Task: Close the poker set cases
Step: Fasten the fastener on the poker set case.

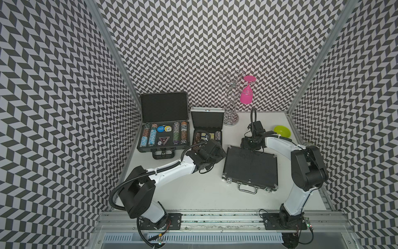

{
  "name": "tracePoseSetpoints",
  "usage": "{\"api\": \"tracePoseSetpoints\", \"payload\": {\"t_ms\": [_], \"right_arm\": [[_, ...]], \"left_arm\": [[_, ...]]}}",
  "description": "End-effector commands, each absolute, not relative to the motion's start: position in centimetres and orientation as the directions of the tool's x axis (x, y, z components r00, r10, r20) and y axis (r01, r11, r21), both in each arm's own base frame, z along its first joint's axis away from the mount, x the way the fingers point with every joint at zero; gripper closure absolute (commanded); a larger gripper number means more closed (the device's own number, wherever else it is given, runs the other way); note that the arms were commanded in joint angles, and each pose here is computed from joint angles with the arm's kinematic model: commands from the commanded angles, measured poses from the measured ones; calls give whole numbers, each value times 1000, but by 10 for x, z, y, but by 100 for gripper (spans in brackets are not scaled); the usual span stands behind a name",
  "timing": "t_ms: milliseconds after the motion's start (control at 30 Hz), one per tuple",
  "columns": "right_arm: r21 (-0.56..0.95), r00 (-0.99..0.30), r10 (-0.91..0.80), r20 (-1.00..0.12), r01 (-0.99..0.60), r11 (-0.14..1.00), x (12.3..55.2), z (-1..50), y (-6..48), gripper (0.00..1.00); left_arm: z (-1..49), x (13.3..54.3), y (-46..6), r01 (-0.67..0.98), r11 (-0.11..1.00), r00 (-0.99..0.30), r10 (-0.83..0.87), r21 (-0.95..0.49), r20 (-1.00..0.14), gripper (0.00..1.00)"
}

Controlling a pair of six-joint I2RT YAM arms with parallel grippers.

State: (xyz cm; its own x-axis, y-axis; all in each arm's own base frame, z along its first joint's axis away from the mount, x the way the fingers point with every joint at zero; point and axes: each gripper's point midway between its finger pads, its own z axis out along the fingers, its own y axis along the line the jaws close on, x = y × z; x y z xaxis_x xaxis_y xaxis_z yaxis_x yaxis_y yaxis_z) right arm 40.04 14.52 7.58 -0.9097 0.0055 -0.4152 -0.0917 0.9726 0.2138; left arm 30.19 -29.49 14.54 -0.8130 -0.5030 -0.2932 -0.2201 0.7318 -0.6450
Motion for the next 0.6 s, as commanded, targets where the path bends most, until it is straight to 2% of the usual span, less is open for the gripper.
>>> {"api": "tracePoseSetpoints", "payload": {"t_ms": [0, 167, 333, 567], "right_arm": [[165, -893, -79, -443, -168, 972, 375, 105, 162, 33], [133, -904, -88, -418, -157, 979, 347, 104, 159, 30], [161, -904, -102, -416, -183, 970, 307, 107, 171, 31], [142, -849, -192, -493, -296, 945, 253, 139, 200, 31]], "left_arm": [[159, 319, -299, 83, 802, -853, -250, -592, -458, 1], [166, 347, -294, 266, 824, -824, -75, -500, -562, 1], [192, 385, -314, 462, 801, -739, 111, -380, -664, 2], [168, 420, -347, 583, 741, -712, 270, -332, -649, 15]]}}
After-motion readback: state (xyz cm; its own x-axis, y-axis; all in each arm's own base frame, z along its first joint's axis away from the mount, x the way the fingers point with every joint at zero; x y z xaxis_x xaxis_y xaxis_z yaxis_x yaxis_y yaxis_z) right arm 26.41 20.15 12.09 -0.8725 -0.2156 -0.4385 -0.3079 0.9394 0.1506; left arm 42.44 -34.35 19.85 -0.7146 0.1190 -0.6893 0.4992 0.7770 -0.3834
